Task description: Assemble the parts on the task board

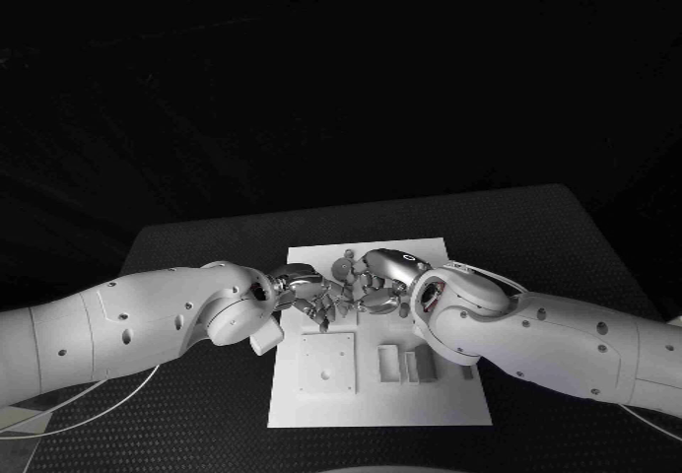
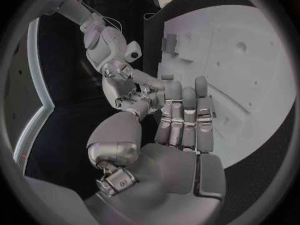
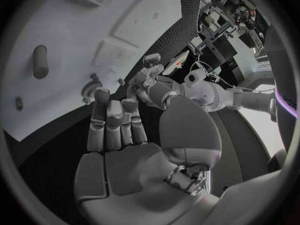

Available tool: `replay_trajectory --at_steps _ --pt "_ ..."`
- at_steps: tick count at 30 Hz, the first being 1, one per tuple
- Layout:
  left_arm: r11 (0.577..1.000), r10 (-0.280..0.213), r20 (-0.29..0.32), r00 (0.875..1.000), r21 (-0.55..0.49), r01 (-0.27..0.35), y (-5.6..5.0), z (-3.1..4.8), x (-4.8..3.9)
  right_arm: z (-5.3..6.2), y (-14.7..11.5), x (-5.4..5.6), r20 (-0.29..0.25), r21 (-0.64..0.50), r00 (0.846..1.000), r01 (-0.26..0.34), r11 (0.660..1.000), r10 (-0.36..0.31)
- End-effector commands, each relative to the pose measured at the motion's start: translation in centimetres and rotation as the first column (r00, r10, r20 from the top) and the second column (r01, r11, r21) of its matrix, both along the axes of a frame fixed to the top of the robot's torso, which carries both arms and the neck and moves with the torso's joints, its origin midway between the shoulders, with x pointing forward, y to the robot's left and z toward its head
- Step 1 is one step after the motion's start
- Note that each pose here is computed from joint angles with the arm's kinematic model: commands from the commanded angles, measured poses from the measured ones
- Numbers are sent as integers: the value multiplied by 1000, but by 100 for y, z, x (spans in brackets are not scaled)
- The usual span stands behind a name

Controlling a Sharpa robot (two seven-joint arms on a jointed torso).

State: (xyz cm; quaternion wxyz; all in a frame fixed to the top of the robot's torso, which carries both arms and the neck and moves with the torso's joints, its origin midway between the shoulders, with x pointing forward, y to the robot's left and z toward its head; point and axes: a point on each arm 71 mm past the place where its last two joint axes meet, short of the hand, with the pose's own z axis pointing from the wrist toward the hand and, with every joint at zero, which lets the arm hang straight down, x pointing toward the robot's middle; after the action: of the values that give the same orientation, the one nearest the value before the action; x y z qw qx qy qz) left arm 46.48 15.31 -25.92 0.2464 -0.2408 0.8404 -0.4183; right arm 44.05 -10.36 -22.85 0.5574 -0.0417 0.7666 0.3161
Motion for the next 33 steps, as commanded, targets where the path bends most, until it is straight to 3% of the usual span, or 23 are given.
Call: replay_trajectory --at_steps 1,14,33 --pt "999 -22 -4 1000 -32 22 -41 23 -13 -20 4 -6 -11 -9 1000 -10 1000 10" --pt "999 -35 -11 999 -31 35 -37 20 -25 -22 -27 8 -6 -9 1000 -7 1000 7" --pt "1000 -13 2 1000 -1 13 45 5 20 -45 -150 35 -20 -23 1000 10 1000 -10"
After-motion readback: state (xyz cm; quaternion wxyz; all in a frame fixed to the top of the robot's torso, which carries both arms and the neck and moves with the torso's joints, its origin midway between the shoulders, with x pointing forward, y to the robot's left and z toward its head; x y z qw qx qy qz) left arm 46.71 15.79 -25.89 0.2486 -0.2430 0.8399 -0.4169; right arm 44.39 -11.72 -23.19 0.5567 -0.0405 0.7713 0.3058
